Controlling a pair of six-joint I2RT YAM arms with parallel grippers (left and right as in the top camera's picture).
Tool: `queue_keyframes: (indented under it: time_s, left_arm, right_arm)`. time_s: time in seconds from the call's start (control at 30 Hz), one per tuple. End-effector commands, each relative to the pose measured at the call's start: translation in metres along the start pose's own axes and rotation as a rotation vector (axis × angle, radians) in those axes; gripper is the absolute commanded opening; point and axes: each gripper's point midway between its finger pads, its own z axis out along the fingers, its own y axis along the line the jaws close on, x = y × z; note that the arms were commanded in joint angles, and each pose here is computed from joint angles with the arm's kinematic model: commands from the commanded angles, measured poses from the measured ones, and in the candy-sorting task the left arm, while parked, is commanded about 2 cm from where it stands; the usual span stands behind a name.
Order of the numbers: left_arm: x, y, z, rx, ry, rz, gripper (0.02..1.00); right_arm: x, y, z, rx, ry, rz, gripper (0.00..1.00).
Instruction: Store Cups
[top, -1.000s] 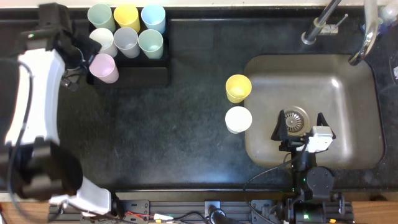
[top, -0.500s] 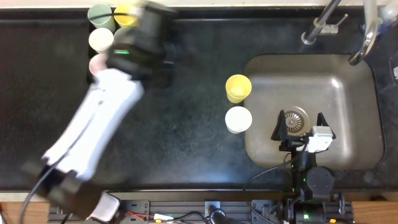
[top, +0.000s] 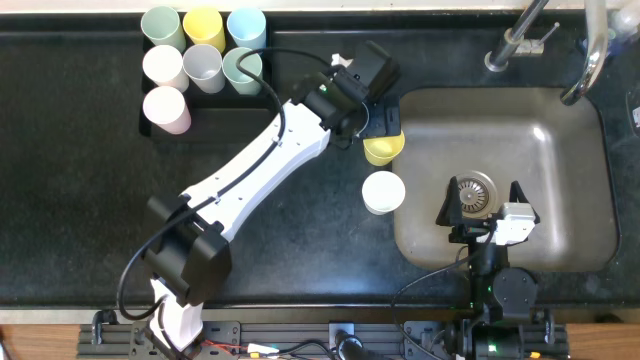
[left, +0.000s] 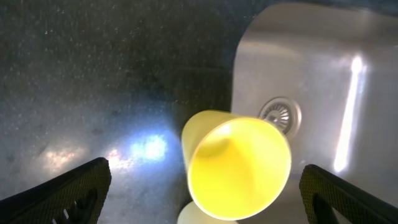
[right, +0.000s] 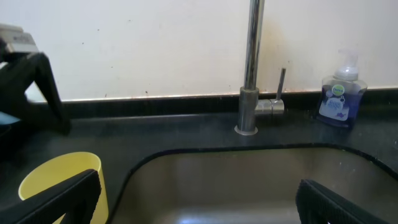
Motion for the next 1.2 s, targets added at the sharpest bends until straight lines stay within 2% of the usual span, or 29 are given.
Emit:
queue_keyframes:
  time_s: [0.03, 0.6, 0.63, 0.67, 0.7, 0.73, 0.77, 0.83, 0.87, 0.9, 0.93, 1.2]
  left_arm:
    - [0.007, -0.007, 0.006, 0.034, 0.060, -0.047, 0.998]
    - [0.025, 0.024, 0.041, -0.075, 0.167, -0.127, 0.993]
    - [0.025, 0.024, 0.041, -0.076, 0.168, -0.127, 0.941]
    - [0.025, 0.024, 0.041, -0.077, 0.167, -0.127, 0.829]
    - [0.024, 0.024, 0.041, -0.079, 0.164, -0.127, 0.463]
    - [0.023, 0.025, 0.041, -0.083, 0.158, -0.126, 0.290]
    - [0.022, 0.026, 0.041, -0.088, 0.153, -0.126, 0.237]
    - [0.022, 0.027, 0.042, -0.090, 0.153, -0.128, 0.235]
    - [0.022, 0.028, 0.043, -0.093, 0.154, -0.139, 0.178]
    - [0.022, 0.028, 0.044, -0.095, 0.154, -0.148, 0.077]
    - [0.021, 0.029, 0.044, -0.100, 0.151, -0.157, 0.036]
    - [-0.006, 0.039, 0.028, -0.109, 0.070, -0.187, 0.036]
  right_arm:
    - [0.003, 0.000, 0.000, 0.000, 0.000, -0.003, 0.998]
    - [0.003, 0.000, 0.000, 0.000, 0.000, -0.003, 0.998]
    - [0.003, -0.001, 0.000, 0.000, 0.000, -0.003, 0.998]
    - [0.003, -0.001, 0.000, 0.000, 0.000, -0.003, 0.998]
    - [0.003, -0.001, 0.000, 0.000, 0.000, -0.003, 0.998]
    - [0.003, 0.000, 0.000, 0.000, 0.000, -0.003, 0.993]
    - [0.003, 0.000, 0.000, 0.000, 0.000, -0.003, 0.996]
    - [0.003, -0.001, 0.000, 0.000, 0.000, -0.003, 0.998]
    - [0.003, 0.000, 0.000, 0.000, 0.000, -0.003, 0.993]
    - [0.003, -0.001, 0.000, 0.000, 0.000, -0.003, 0.996]
    - [0.003, -0.001, 0.000, 0.000, 0.000, -0.003, 0.998]
    - [0.003, -0.001, 0.000, 0.000, 0.000, -0.003, 0.998]
